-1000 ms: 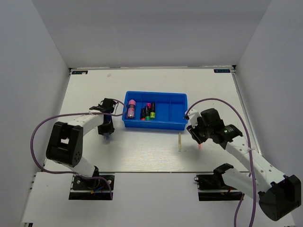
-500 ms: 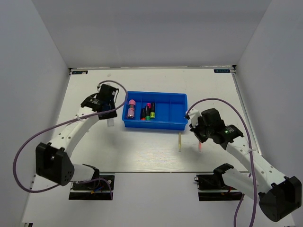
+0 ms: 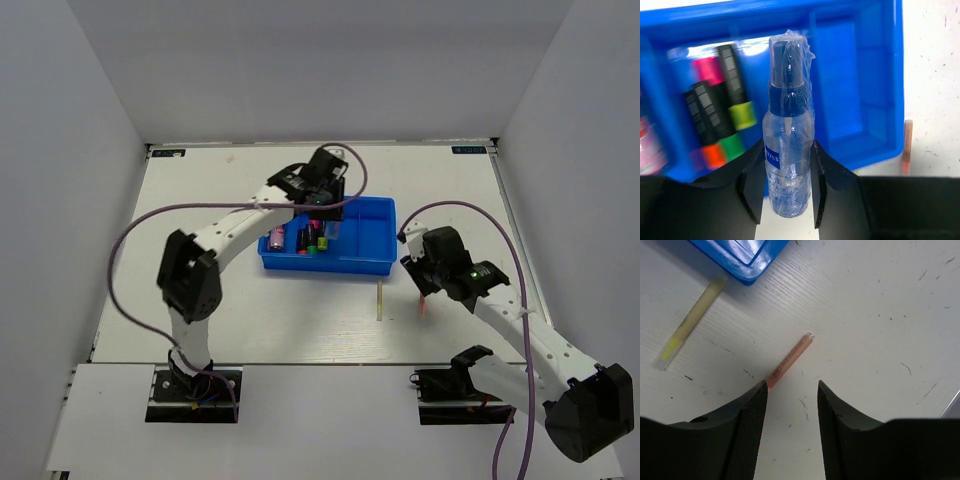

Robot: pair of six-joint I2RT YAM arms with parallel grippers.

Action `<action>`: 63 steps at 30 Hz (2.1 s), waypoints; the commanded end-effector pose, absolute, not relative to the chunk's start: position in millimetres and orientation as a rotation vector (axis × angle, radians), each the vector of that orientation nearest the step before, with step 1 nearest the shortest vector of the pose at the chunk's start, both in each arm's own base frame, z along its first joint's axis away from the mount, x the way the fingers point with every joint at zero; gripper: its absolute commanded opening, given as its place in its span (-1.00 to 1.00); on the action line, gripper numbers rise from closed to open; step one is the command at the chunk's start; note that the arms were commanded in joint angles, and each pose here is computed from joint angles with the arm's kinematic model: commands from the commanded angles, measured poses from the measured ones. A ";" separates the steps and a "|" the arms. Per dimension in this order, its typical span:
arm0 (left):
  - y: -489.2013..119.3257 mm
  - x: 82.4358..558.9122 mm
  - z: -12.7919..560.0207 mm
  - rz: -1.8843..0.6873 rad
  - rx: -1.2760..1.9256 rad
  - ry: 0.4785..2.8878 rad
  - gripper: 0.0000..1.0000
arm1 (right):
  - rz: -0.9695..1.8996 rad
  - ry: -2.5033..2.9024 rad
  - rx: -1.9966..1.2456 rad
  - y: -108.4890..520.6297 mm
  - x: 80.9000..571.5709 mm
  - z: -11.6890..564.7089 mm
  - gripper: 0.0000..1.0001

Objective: Sort the stationery into containers
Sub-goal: Place the stationery in the storage box, then pick up the pen from the center of the board.

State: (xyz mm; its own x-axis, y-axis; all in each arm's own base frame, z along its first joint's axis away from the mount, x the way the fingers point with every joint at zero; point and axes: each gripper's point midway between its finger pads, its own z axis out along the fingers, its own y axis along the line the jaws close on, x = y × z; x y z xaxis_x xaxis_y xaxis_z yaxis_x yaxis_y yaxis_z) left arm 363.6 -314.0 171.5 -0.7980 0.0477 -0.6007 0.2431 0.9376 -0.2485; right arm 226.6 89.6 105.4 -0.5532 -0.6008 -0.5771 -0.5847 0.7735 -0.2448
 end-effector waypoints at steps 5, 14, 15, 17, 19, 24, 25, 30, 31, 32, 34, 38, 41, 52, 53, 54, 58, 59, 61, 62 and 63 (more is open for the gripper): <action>-364.3 380.4 168.5 -0.490 0.277 2.458 -1.00 | -0.065 2.256 -0.819 88.3 238.1 116.5 -0.04; -364.5 377.6 120.8 -0.435 0.291 2.542 -0.16 | -0.075 2.254 -0.814 86.6 238.7 116.7 0.19; -365.4 376.3 118.3 -0.433 0.296 2.546 -0.10 | -0.077 2.255 -0.821 86.4 237.8 115.7 0.19; -365.1 378.6 116.3 -0.428 0.290 2.550 0.21 | -0.073 2.251 -0.818 86.9 238.0 116.9 0.19; -368.0 381.4 116.1 -0.431 0.292 2.548 0.31 | -0.073 2.255 -0.816 86.4 238.1 116.1 0.19; -368.9 382.8 116.4 -0.421 0.295 2.557 0.45 | -0.075 2.257 -0.819 86.1 237.3 115.5 0.22; -368.3 382.9 118.6 -0.420 0.291 2.553 0.45 | -0.078 2.257 -0.813 85.4 237.8 116.2 0.22; -365.8 377.0 146.5 -0.430 0.311 2.488 -0.12 | -0.200 2.280 -0.728 68.0 247.2 115.6 -0.50; -361.1 374.8 168.5 -0.429 0.309 2.443 -0.67 | -0.225 2.291 -0.706 64.8 249.4 116.0 -0.89; -361.5 365.3 167.3 -0.420 0.329 2.446 -0.84 | -0.267 2.316 -0.657 57.9 250.3 113.2 -1.00; -361.8 349.4 184.9 -0.403 0.353 2.404 -1.00 | -0.279 2.358 -0.634 53.6 249.4 110.7 -1.00; -350.8 300.9 193.8 -0.391 0.386 2.371 -0.43 | -0.185 2.506 -0.562 54.1 238.9 95.1 -1.00; -343.7 262.5 189.9 -0.415 0.396 2.342 0.21 | -0.097 2.612 -0.521 59.4 231.0 83.2 -0.70; -305.3 190.1 124.5 -0.341 0.446 2.355 0.34 | 0.152 2.840 -0.344 84.3 224.8 51.0 -0.25; -302.9 187.4 120.4 -0.353 0.433 2.354 0.34 | 0.160 2.839 -0.338 86.3 227.8 50.2 -0.25; -297.2 184.4 114.5 -0.347 0.426 2.361 0.34 | 0.159 2.850 -0.332 86.9 228.9 46.8 -0.22; -283.3 177.6 102.0 -0.324 0.408 2.365 0.34 | 0.155 2.886 -0.295 88.9 230.9 36.9 -0.22; -282.7 176.9 102.6 -0.331 0.400 2.362 0.34 | 0.149 2.892 -0.299 89.0 232.2 34.9 -0.22; -281.5 175.6 104.0 -0.352 0.386 2.346 0.34 | 0.135 2.902 -0.278 87.8 233.0 31.4 -0.22; -280.0 172.3 102.7 -0.355 0.394 2.347 0.34 | 0.115 2.923 -0.266 84.3 232.2 26.1 -0.22; -278.2 170.7 99.8 -0.349 0.398 2.350 0.34 | 0.094 2.923 -0.259 82.5 233.6 25.0 -0.22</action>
